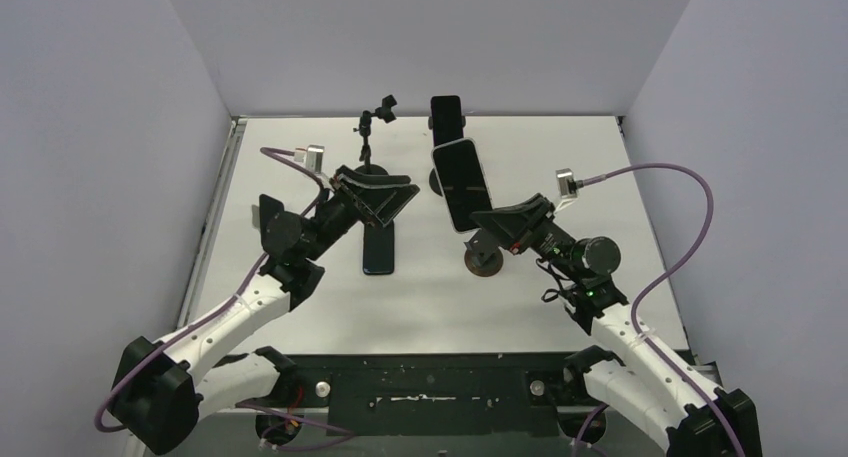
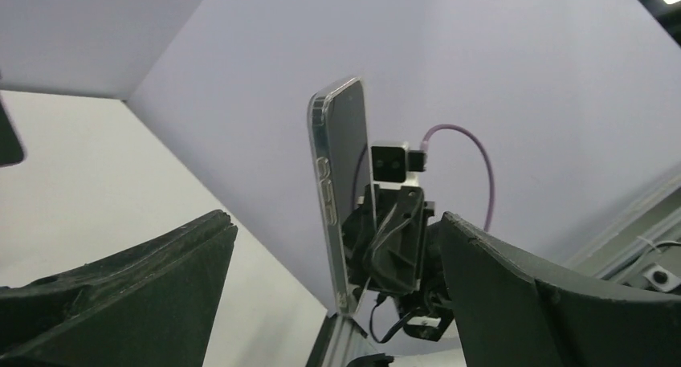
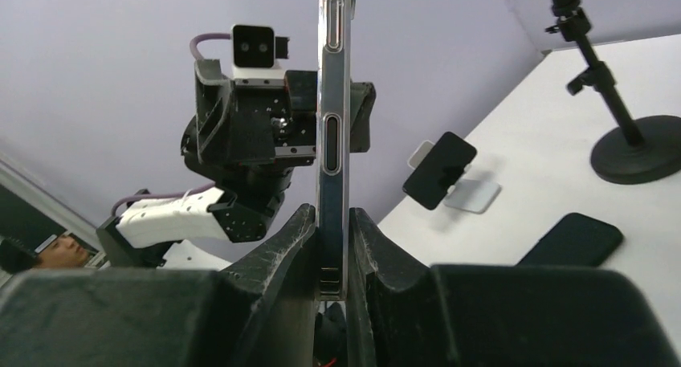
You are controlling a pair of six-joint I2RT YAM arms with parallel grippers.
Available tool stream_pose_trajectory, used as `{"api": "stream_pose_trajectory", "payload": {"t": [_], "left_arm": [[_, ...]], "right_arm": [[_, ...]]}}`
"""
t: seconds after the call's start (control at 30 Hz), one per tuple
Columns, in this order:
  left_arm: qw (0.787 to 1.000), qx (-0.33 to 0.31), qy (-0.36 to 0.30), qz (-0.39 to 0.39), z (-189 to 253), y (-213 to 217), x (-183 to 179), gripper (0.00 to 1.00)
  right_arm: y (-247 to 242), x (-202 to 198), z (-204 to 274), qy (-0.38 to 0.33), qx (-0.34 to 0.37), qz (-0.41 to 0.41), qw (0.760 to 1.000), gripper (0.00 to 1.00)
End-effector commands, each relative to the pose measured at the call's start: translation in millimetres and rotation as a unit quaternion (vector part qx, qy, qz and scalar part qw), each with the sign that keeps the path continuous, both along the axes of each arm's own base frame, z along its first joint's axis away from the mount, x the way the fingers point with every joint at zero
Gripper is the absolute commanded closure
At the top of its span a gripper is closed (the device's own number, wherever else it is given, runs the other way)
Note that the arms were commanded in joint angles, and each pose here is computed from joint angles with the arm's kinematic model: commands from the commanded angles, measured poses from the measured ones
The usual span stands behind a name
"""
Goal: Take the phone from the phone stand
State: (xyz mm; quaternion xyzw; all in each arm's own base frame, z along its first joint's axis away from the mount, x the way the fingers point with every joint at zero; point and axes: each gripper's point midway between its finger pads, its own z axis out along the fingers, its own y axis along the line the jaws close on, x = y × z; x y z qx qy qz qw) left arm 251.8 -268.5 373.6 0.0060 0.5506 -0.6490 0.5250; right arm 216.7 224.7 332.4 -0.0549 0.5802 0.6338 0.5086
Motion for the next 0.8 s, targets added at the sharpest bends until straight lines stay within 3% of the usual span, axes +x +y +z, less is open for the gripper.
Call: {"api": "stream_pose_trajectory", "payload": {"t": [0.0, 0.37, 0.77], "left_arm": [[0.995, -0.055, -0.063, -0.058, 63, -15, -26, 0.03], [0.995, -0.026, -0.060, -0.068, 56, -38, -27, 0.06], [0.995, 0.005, -0.064, -0.073, 49, -56, -32, 0.22]], "right_arm": [[1, -21, 56, -0.096, 0.076, 0.004, 0.992, 1.00], [7, -24, 61, -0.095, 0.090, 0.000, 0.991, 1.00], [21, -29, 57, -0.086, 0.086, -0.003, 0.993, 1.00]]}}
